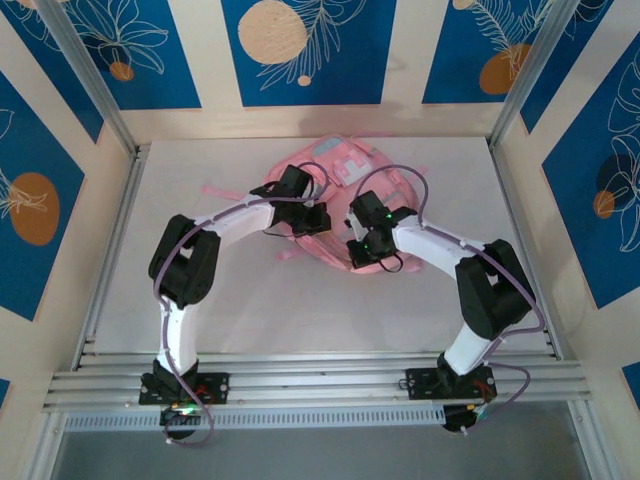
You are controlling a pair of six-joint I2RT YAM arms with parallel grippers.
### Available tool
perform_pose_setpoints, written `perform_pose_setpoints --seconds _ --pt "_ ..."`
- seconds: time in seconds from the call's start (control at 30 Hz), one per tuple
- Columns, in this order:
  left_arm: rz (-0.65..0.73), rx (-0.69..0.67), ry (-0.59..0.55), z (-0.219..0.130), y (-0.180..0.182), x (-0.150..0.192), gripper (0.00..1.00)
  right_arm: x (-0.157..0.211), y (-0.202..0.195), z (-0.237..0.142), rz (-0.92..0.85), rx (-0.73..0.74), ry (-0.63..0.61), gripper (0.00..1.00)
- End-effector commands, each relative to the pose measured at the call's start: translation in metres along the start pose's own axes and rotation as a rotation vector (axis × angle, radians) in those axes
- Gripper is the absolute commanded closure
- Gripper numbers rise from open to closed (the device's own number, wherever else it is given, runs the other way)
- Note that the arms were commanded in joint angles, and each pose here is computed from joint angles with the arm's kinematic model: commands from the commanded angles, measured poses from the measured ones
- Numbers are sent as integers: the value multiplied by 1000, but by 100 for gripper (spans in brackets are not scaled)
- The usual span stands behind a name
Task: Pack the student bag
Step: Zip the student bag at the center of the table.
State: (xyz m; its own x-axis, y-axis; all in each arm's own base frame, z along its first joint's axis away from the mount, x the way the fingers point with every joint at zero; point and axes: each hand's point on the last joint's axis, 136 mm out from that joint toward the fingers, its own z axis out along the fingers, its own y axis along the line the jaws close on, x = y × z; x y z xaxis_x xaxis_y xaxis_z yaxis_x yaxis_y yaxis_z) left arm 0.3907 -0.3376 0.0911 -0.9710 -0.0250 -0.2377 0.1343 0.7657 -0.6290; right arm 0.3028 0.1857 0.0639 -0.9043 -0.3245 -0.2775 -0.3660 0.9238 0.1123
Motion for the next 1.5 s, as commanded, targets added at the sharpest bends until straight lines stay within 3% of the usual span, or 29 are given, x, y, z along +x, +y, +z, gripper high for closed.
perform_pose_setpoints --seconds 0.0,0.27,0.37,0.5,0.73,0.77,0.83,0.87,0.93,1.2,1.33,1.47 --pt "20 -84 -43 -8 31 -20 100 11 -52 -17 -3 174 51 100" --pt "63 -109 -41 -20 34 -24 100 -18 -116 -30 41 307 -17 100" --pt "94 -135 -34 -24 38 -27 100 -23 -121 -31 61 299 -16 100" --pt "93 -148 -46 -30 47 -41 100 -21 -72 -28 -9 143 -16 100" --pt "87 -160 -145 -45 49 -101 99 -2 21 -19 -30 -121 11 100" --pt "87 -158 -155 -48 45 -108 92 -4 32 -19 -32 -149 6 100" --pt "86 -165 -180 -58 38 -118 59 -11 57 -21 -37 -207 -13 100" --pt "86 -167 -186 -62 35 -120 48 -16 66 -22 -43 -228 -25 100" --pt "79 -164 -183 -71 31 -116 34 -29 84 -23 -48 -264 -50 100" --pt "-44 -131 -137 -94 40 -47 28 -60 99 -13 13 -268 -60 100" --pt "-164 -69 -114 -84 46 -11 27 -57 99 -11 45 -261 -41 100" --pt "-210 -67 -125 -66 50 -6 27 -47 102 -7 69 -257 -9 100"
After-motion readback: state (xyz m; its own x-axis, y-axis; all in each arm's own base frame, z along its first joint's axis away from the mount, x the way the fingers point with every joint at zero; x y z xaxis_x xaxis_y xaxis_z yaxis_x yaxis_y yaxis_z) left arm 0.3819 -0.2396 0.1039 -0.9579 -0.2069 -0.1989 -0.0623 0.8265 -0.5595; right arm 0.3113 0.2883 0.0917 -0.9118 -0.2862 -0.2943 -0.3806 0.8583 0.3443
